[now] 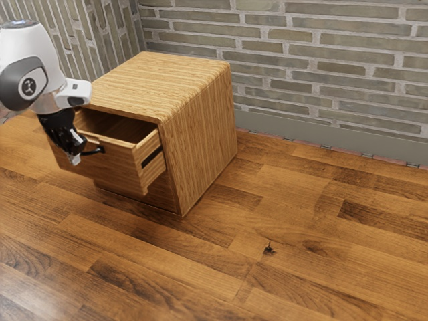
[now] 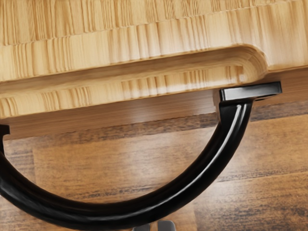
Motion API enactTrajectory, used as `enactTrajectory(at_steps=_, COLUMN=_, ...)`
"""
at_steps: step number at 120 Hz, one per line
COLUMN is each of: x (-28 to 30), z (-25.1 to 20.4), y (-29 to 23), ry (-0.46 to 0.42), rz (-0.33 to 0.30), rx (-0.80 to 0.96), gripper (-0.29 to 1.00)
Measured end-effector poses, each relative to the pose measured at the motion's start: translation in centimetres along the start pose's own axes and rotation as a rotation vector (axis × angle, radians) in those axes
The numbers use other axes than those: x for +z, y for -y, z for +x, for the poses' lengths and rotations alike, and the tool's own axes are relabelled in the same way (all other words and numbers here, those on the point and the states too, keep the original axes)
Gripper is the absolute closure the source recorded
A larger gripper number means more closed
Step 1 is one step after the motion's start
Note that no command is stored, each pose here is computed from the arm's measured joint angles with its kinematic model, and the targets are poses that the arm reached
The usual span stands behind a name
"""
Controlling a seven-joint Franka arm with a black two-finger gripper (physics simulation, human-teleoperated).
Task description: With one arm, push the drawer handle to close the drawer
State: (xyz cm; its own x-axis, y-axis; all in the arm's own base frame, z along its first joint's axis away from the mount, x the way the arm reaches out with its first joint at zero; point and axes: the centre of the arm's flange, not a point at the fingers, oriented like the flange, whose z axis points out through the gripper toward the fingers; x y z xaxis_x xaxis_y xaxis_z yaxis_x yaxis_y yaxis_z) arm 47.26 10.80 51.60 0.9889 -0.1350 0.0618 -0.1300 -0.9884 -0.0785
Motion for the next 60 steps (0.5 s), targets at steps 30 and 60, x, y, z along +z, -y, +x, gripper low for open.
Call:
enactTrajectory(at_steps=30, x=-0.1, z=1.7, y=0.6, ry=-0.016, rz=0.005, rx=0.002, gripper=0.77)
enactTrajectory(at_steps=60, x=-0.1, z=3.7, y=1.0, ry=-0.025, rz=0.008, rx=0.008, gripper=0.76)
